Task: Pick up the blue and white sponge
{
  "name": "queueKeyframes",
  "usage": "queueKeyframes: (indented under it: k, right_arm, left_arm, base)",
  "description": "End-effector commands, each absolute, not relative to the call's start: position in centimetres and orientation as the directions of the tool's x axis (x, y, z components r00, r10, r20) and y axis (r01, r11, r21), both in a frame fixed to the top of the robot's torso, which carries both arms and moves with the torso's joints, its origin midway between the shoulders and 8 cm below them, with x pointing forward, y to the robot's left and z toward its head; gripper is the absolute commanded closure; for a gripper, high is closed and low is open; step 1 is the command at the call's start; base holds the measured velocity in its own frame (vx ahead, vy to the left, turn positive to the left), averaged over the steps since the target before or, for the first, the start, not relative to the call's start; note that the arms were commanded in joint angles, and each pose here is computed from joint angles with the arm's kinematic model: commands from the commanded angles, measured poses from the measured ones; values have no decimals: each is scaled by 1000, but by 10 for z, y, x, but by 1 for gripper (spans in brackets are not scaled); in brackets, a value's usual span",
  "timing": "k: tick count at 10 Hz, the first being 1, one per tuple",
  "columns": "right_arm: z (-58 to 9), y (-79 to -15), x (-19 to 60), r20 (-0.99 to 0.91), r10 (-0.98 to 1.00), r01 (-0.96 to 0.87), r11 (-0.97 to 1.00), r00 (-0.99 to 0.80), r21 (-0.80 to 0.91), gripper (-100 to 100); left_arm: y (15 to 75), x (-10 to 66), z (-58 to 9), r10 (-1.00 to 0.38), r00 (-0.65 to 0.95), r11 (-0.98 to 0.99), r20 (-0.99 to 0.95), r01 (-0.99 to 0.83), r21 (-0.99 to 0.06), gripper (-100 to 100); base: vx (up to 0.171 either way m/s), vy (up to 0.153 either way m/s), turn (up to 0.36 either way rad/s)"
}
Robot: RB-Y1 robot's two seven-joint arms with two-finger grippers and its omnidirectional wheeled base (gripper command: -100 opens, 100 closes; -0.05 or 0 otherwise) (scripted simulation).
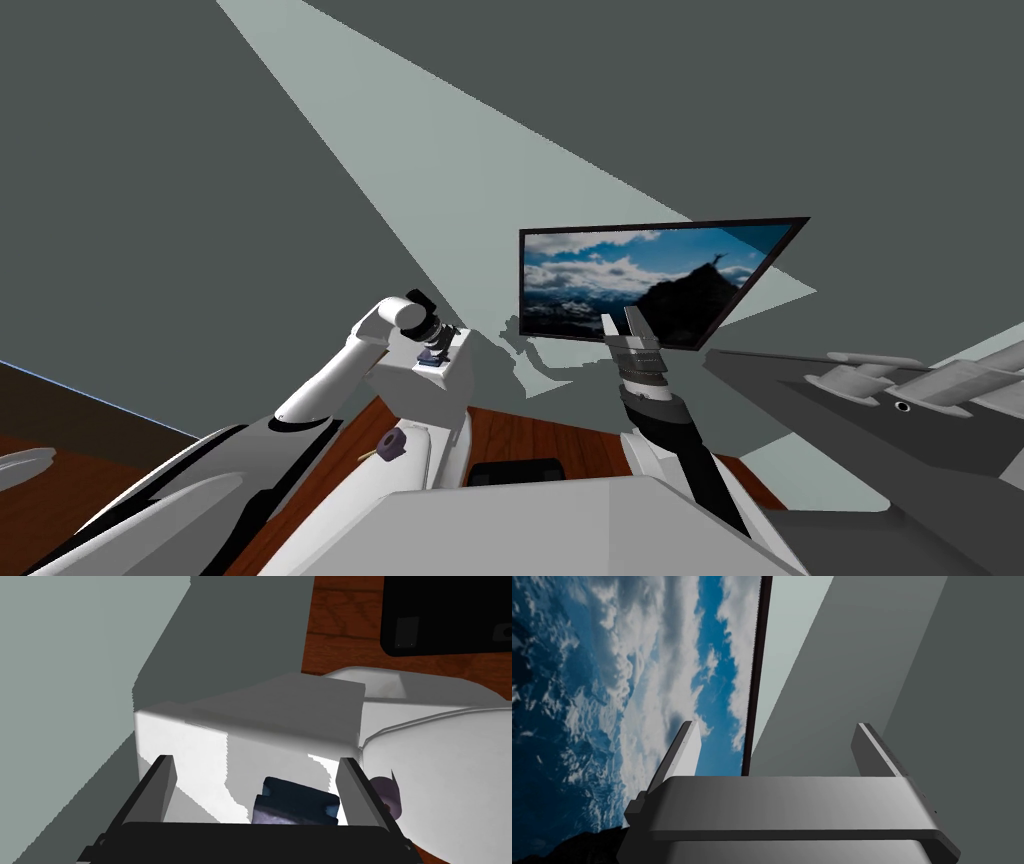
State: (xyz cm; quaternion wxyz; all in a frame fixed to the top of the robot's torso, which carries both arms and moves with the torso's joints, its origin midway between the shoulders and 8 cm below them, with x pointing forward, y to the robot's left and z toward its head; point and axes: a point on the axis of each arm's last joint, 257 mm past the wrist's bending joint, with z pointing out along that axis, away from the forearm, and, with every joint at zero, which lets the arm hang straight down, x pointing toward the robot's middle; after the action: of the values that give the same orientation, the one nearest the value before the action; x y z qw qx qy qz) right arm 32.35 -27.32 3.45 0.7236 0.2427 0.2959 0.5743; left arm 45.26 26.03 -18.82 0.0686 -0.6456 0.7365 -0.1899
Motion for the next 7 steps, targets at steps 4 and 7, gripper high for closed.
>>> queueKeyframes:
  k: [4, 7]
  right_arm:
    - [35, -273, 324, -149, 975, -688, 222, 165, 691, 0]
    - [35, -273, 324, -149, 975, -688, 222, 165, 691, 0]
  left_arm:
    - [279, 433, -192, -989, -105, 74, 105, -961, -268, -100]
    - [295, 414, -195, -996, -71, 59, 60, -982, -180, -100]
  base:
    - [21, 15, -1]
    - [36, 19, -2]
